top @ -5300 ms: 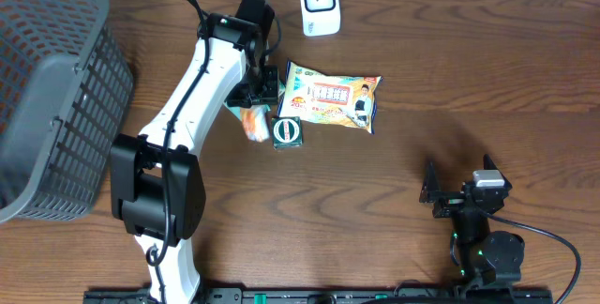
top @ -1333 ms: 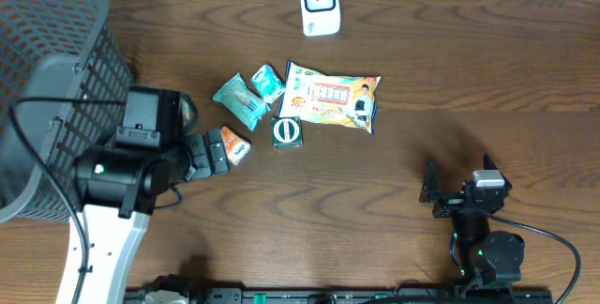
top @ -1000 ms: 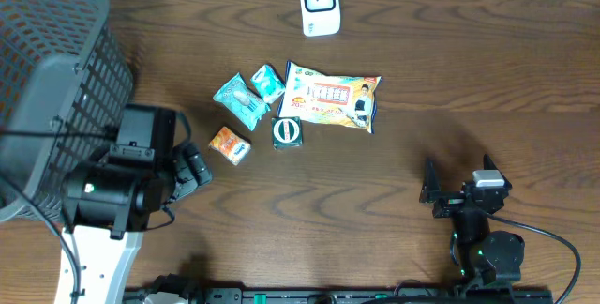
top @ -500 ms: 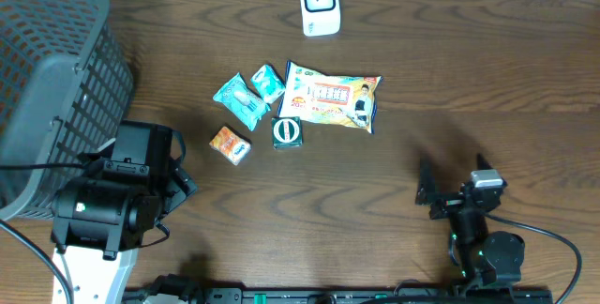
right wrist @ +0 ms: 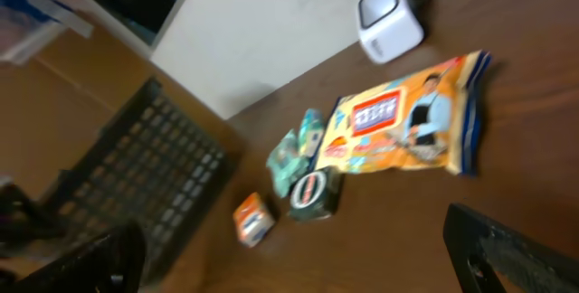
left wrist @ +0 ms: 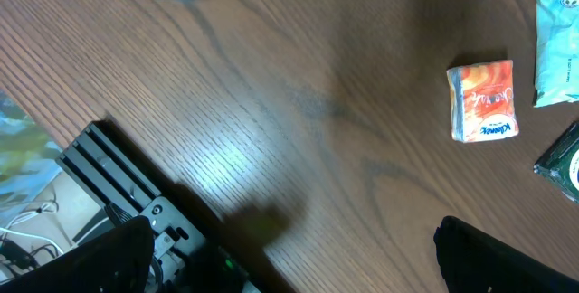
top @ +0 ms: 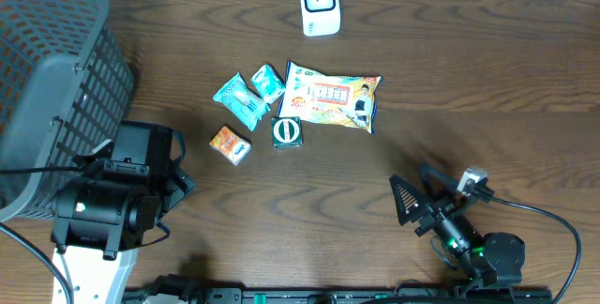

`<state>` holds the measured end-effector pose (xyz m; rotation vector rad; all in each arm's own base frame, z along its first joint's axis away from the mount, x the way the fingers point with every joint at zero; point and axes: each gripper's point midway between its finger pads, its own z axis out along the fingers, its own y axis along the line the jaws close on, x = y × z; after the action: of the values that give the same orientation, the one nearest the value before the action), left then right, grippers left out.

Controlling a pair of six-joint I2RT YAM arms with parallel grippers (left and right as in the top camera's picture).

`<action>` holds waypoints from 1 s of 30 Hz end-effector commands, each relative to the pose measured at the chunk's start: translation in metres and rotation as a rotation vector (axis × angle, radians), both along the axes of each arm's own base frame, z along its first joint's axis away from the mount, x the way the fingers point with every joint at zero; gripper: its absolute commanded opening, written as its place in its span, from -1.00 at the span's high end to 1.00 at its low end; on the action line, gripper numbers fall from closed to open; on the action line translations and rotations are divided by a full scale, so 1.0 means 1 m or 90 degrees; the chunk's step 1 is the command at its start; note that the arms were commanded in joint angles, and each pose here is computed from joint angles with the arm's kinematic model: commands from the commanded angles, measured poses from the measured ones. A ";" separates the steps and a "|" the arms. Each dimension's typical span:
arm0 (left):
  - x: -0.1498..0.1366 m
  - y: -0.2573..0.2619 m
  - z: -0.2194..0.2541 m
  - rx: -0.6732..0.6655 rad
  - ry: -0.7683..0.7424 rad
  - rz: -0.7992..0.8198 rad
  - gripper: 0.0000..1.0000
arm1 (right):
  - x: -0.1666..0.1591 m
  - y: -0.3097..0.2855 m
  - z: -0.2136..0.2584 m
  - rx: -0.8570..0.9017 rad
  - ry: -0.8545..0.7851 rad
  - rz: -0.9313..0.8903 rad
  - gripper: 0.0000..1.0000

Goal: Scan the item barcode
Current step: 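Move the right gripper forward toward the large orange wipes pack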

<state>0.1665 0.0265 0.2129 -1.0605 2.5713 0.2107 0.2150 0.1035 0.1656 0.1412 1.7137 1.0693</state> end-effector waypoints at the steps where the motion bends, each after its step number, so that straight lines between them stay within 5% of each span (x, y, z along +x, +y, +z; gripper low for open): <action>1: 0.001 0.004 0.008 0.010 -0.019 0.013 -0.95 | -0.007 0.009 0.002 0.043 0.026 0.042 -0.98; 12: 0.001 0.004 0.008 0.010 -0.019 0.013 -0.95 | -0.004 0.001 0.047 0.048 -0.109 0.010 -0.99; 19: 0.001 0.004 0.008 0.010 -0.019 0.013 -0.96 | 0.004 -0.015 0.059 0.110 -0.107 -0.056 -0.98; 30: 0.001 0.004 0.008 0.010 -0.019 0.013 -0.95 | -0.025 -0.054 0.182 0.124 -0.373 -0.194 -0.98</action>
<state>0.1667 0.0277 0.2135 -1.0619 2.5652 0.2188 0.1975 0.0702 0.3069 0.1439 1.1252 1.0536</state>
